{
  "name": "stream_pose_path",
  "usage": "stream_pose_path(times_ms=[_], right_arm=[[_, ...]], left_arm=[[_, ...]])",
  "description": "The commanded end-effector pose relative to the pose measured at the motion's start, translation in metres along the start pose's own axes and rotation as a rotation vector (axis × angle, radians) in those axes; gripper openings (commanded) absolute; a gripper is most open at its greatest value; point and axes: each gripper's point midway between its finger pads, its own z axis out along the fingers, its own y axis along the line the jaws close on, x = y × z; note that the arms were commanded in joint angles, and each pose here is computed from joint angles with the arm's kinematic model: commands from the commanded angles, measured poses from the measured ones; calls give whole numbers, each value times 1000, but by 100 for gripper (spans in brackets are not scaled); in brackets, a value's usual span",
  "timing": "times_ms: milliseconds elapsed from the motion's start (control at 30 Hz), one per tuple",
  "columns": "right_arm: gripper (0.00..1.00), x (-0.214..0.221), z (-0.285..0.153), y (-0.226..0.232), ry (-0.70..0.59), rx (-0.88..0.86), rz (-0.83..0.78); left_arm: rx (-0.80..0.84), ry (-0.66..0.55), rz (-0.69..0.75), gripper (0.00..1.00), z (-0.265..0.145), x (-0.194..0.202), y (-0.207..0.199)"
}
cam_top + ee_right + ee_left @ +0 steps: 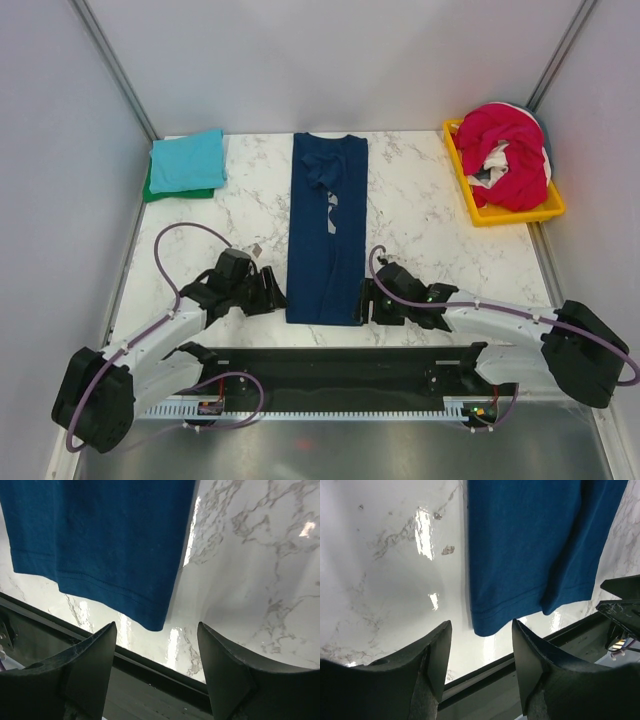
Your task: Fold and stack the t-shirts
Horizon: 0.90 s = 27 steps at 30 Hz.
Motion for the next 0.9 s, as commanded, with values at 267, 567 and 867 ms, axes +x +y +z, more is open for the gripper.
stream_pose_path(times_ms=[267, 567, 867], right_arm=[[62, 15, 28, -1, 15, -5, 42], [39, 15, 30, -3, 8, -1, 39], [0, 15, 22, -5, -1, -3, 35]], left_arm=[[-54, 50, -33, 56, 12, 22, 9], [-54, 60, -28, 51, 20, 29, 5], [-37, 47, -1, 2, 26, 33, -7]])
